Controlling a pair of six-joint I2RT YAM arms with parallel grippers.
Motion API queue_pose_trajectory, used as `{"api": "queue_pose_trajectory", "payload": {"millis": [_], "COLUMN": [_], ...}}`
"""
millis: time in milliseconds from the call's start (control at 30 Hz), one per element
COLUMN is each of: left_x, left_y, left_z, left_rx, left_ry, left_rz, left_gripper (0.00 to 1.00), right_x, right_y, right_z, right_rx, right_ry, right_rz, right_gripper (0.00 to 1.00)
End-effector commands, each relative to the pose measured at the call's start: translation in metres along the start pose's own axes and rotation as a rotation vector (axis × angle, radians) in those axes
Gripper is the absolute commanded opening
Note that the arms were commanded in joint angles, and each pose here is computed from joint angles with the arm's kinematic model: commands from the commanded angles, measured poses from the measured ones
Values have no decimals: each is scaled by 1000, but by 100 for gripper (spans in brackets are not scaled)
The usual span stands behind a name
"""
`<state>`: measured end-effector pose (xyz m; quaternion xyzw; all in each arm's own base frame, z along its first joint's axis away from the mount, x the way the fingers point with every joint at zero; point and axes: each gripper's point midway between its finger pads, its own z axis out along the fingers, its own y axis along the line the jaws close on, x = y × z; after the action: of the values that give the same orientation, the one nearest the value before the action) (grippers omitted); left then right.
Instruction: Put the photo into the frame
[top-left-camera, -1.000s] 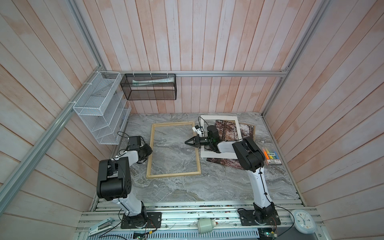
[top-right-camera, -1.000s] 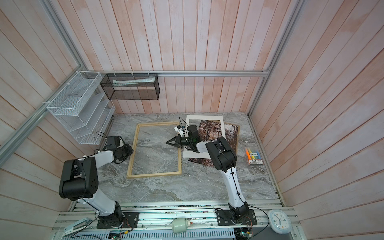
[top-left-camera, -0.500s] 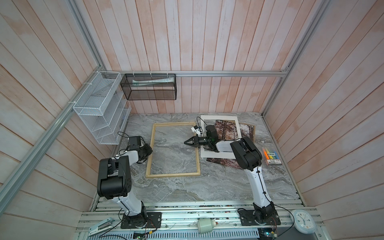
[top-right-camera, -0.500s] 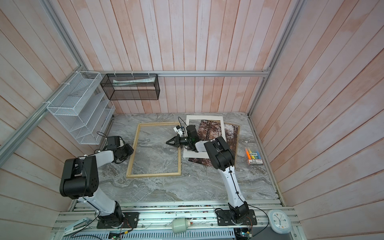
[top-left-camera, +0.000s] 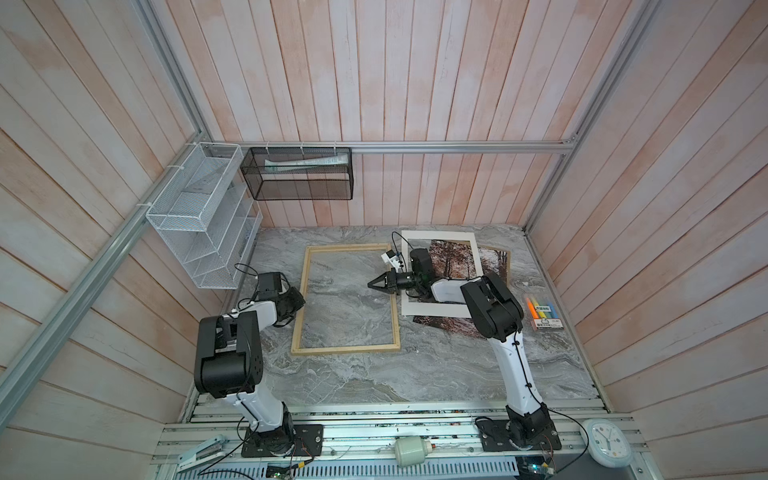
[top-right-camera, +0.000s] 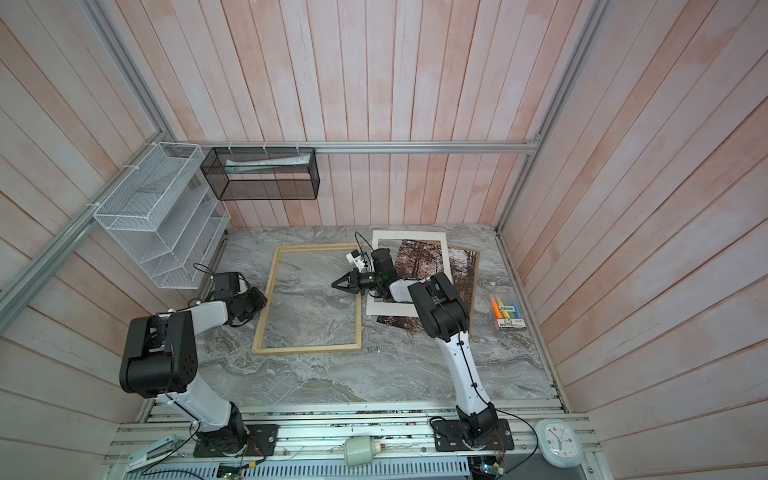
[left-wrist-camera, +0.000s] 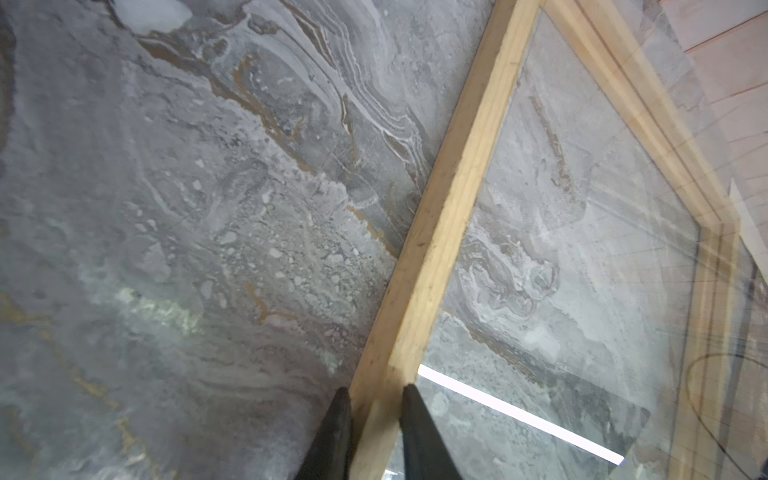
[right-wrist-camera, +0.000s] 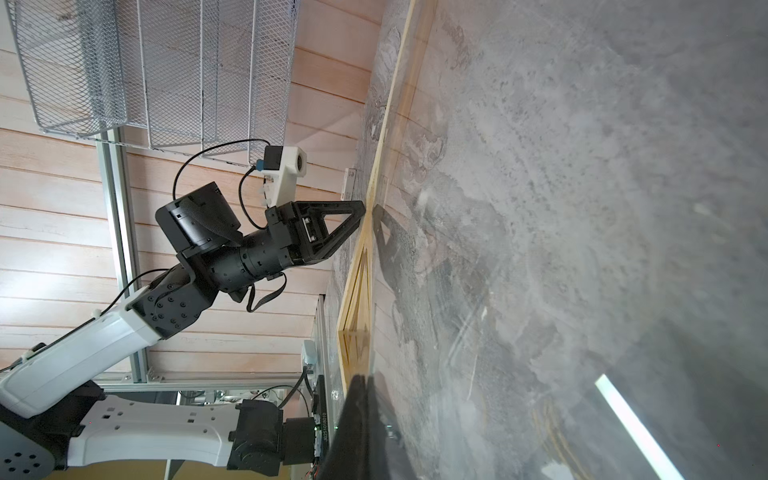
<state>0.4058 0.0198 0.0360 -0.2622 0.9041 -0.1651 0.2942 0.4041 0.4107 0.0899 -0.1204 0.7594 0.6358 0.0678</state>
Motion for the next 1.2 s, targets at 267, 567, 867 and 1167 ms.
{"api": "queue_pose_trajectory", "payload": {"millis": [267, 567, 867, 1167], "left_x": [13, 14, 15, 16], "left_y": [3, -8, -14, -14], "left_z": [6, 6, 6, 6], "left_rx": [1, 63, 97, 103], "left_ry": [49, 54, 61, 62], "left_rz": [-5, -1, 5, 6], "left_gripper": [32, 32, 31, 30], "right_x": [9, 8, 5, 1], "right_y": [-6, -6, -9, -14], "right_z": [9, 9, 10, 9], "right_rx": [9, 8, 27, 81], "right_ry": [37, 36, 31, 15], "right_rz": [-27, -28, -28, -42], "right_gripper": [0, 0, 12, 24]}}
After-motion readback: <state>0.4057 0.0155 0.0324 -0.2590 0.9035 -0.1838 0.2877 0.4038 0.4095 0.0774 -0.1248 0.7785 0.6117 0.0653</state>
